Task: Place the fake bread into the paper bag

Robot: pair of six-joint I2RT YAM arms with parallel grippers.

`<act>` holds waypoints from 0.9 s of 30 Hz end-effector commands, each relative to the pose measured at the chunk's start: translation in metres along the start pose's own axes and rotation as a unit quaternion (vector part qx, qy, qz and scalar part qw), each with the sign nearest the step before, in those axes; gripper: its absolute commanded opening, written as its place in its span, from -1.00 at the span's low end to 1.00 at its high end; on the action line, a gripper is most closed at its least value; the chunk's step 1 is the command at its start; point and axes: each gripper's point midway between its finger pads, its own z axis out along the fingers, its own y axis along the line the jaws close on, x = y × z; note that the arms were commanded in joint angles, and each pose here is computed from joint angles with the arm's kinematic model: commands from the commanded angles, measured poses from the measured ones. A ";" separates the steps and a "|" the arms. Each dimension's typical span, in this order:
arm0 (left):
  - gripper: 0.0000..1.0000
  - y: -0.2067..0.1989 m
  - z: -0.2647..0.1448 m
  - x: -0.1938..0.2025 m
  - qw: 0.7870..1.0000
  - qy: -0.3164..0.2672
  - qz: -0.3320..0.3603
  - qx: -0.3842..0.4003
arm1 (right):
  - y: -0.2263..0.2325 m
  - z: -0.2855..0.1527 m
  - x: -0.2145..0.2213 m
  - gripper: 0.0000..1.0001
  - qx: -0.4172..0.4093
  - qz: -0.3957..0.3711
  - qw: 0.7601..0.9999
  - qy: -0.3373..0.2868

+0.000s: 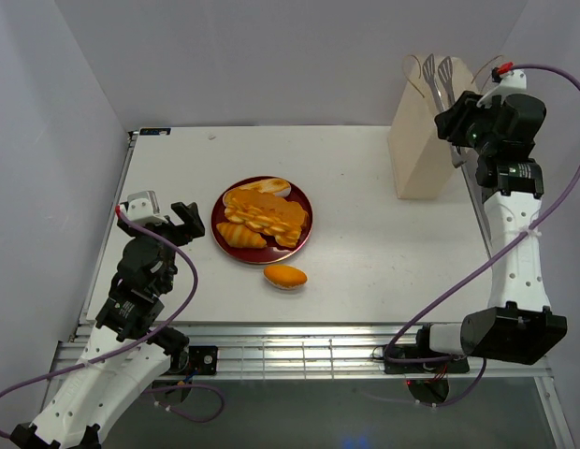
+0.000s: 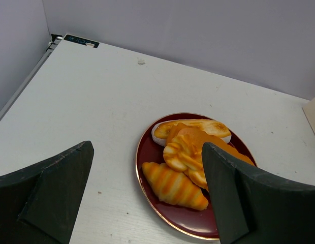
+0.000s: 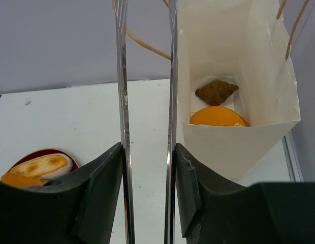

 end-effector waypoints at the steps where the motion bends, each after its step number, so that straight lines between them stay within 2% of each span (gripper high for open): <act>1: 0.96 -0.001 0.000 0.004 1.000 0.002 0.004 0.004 | 0.037 -0.033 -0.037 -0.03 -0.073 -0.020 0.995 -0.062; 8: 0.96 -0.001 0.001 0.005 1.000 0.003 0.006 0.002 | 0.088 -0.079 -0.030 -0.04 -0.154 -0.056 0.982 -0.090; 11: 0.96 0.000 0.002 0.006 1.000 0.004 0.007 0.000 | 0.094 -0.093 -0.019 -0.04 -0.166 -0.068 0.980 -0.091; 14: 0.96 0.000 0.002 0.007 1.000 0.006 0.008 -0.001 | 0.121 -0.104 0.004 -0.04 -0.222 -0.084 0.968 -0.074; 18: 0.96 0.000 0.003 0.008 1.000 0.008 0.011 -0.003 | 0.173 -0.123 0.045 -0.01 -0.323 -0.114 0.938 -0.049; 20: 0.96 0.001 0.003 0.008 1.000 0.008 0.012 -0.005 | 0.187 -0.126 0.068 -0.01 -0.342 -0.126 0.931 -0.032; 22: 0.96 0.001 0.003 0.008 1.000 0.008 0.012 -0.008 | 0.211 -0.135 0.095 0.00 -0.381 -0.151 0.912 -0.006; 23: 0.96 0.002 0.003 0.008 1.000 0.008 0.013 -0.009 | 0.214 -0.135 0.107 0.00 -0.382 -0.158 0.911 0.009; 25: 0.96 0.003 0.003 0.008 1.000 0.008 0.013 -0.011 | 0.233 -0.147 0.144 0.00 -0.411 -0.187 0.890 0.058; 26: 0.96 0.003 0.004 0.009 1.000 0.008 0.013 -0.012 | 0.232 -0.145 0.158 0.00 -0.397 -0.202 0.892 0.076; 27: 0.96 0.004 0.004 0.009 1.000 0.008 0.013 -0.013 | 0.244 -0.158 0.177 0.01 -0.417 -0.221 0.876 0.097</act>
